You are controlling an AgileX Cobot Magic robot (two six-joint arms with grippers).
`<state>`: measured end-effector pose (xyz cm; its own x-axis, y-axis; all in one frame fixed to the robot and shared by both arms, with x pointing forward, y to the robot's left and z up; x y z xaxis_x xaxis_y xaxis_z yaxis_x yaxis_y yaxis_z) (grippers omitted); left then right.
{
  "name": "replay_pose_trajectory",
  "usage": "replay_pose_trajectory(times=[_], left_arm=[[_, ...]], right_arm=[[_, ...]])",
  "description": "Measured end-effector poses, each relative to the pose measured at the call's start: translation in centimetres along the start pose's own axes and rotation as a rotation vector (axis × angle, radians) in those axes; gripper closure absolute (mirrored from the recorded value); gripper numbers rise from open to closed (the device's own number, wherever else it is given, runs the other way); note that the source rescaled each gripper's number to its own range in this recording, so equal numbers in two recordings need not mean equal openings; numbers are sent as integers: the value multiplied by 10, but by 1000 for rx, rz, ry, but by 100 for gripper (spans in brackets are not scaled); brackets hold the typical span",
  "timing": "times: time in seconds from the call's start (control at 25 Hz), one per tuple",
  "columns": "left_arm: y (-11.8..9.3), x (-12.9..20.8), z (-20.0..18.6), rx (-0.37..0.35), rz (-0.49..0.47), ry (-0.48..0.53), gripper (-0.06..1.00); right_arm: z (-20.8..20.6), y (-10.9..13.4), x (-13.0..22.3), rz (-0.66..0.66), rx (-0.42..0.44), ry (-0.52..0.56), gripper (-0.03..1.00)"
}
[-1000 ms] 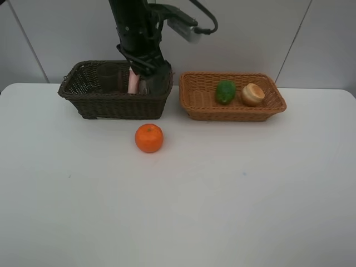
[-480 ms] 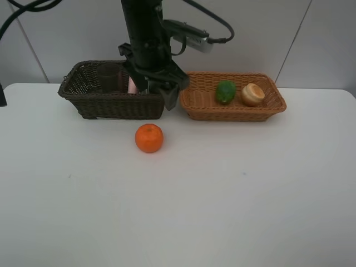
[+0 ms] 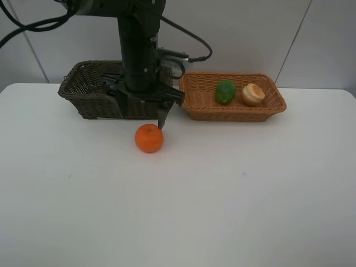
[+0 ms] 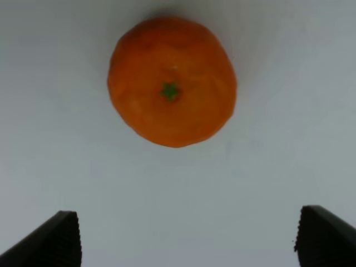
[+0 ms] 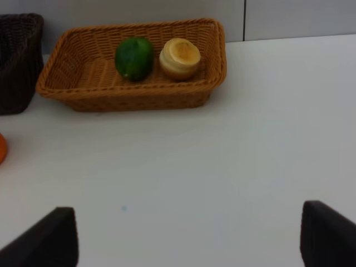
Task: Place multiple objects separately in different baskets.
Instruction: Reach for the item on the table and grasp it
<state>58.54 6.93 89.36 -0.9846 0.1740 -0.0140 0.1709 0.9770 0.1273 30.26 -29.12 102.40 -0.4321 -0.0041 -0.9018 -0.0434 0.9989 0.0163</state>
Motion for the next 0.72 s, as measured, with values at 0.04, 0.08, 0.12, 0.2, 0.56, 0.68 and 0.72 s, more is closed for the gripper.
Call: replay_pose_trajectory(times=[0.04,0.08,0.12,0.2,0.56,0.68,0.72], left_arm=[[1,2,3,-7,-7,8,-5],[2,4,6,-12,-12,14,-5],[3,5,9,-16,-15,17,-5],[2,5,14,-10,-14,7,-5],[-10,-13,26,60,13,-118,-5],[-11,-13,26,65,13,-122,-5],[-11,-13,26,65,13,-122,-5]], right_arm=[[0,0,0,0,0,0,15],[0,0,0,0,0,0,15],[0,0,0,0,0,0,15],[0,0,0,0,0,0,15],[0,0,0,0,0,0,15],[0,0,0,0,0,0,15],[0,0,0,0,0,0,15]])
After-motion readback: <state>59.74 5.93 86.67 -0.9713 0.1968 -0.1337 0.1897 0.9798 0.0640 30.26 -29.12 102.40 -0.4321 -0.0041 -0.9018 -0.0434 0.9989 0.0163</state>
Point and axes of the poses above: a point on each arm's last joint axis where the gripper is mounted, z pointing out along that axis toward the gripper, y along the wrist's bending axis when the last joint is at zero, x = y × z, the point moved 8 cm from there along z, pointing out along that axis toward the gripper, and after that the axes turned 4 degrees about -z, right-handed, at the moved point
